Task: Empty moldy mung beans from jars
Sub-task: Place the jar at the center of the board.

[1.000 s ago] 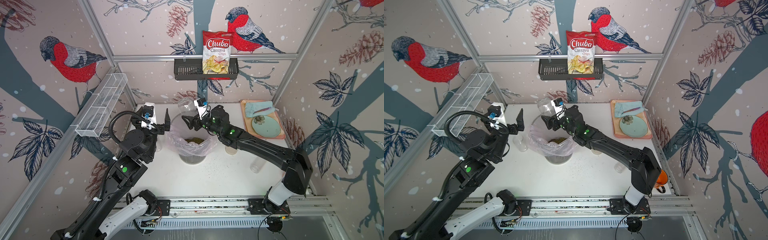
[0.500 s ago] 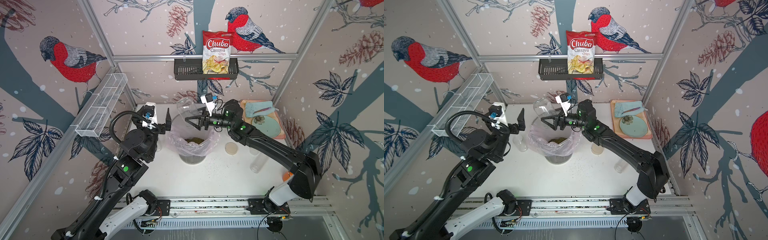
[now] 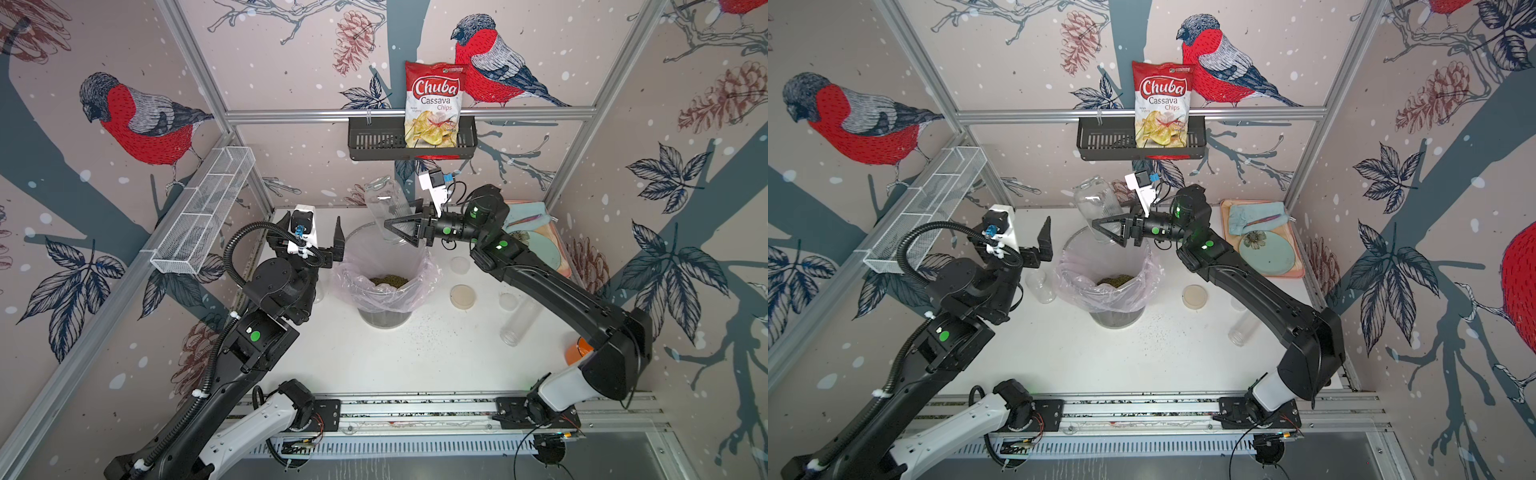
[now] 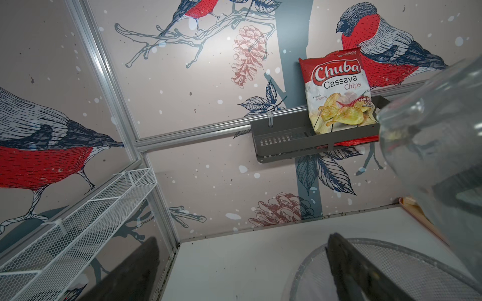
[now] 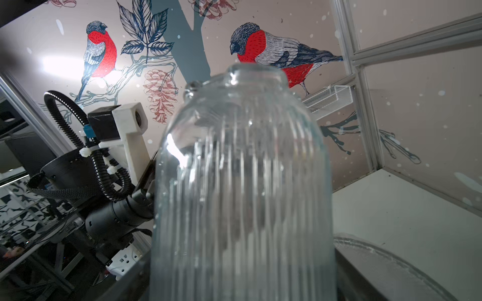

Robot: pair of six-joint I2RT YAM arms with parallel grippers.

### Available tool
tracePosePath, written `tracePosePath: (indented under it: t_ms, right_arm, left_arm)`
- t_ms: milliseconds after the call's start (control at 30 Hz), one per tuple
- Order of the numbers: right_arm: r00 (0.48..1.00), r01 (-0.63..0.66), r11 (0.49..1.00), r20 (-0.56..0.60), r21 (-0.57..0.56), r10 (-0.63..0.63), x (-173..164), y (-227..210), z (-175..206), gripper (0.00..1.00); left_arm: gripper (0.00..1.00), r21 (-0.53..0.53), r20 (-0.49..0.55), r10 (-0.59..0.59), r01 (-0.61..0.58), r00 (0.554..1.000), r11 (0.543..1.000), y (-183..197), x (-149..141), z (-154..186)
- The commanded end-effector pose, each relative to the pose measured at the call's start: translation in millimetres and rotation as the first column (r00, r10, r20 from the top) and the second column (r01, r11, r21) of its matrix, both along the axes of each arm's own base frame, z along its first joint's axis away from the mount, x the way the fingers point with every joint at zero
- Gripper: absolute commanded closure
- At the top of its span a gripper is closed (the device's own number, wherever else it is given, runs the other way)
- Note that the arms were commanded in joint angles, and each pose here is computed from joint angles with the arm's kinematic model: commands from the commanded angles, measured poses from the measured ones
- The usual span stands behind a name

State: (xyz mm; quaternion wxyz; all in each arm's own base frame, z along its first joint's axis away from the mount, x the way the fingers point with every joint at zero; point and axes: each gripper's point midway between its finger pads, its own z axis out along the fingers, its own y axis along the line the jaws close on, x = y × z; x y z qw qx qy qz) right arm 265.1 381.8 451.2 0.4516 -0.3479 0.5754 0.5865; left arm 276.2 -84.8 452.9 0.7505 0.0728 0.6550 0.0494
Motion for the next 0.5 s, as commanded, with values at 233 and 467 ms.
tracePosePath:
  t_ms: [233, 467]
  right_arm:
    - [0.877, 0.474, 0.862, 0.016, -0.18, -0.48, 63.6, -69.7, 12.4, 0.7]
    - [0.686, 0.683, 0.644, -0.002, -0.344, -0.728, 98.1, -139.5, -2.6, 0.7]
  left_arm:
    - [0.03, -0.041, 0.062, 0.047, -0.044, 0.997, 0.998, 5.0, 6.0, 12.5]
    - [0.03, -0.029, 0.054, 0.033, -0.031, 0.998, 0.999, -0.1, 10.8, 0.6]
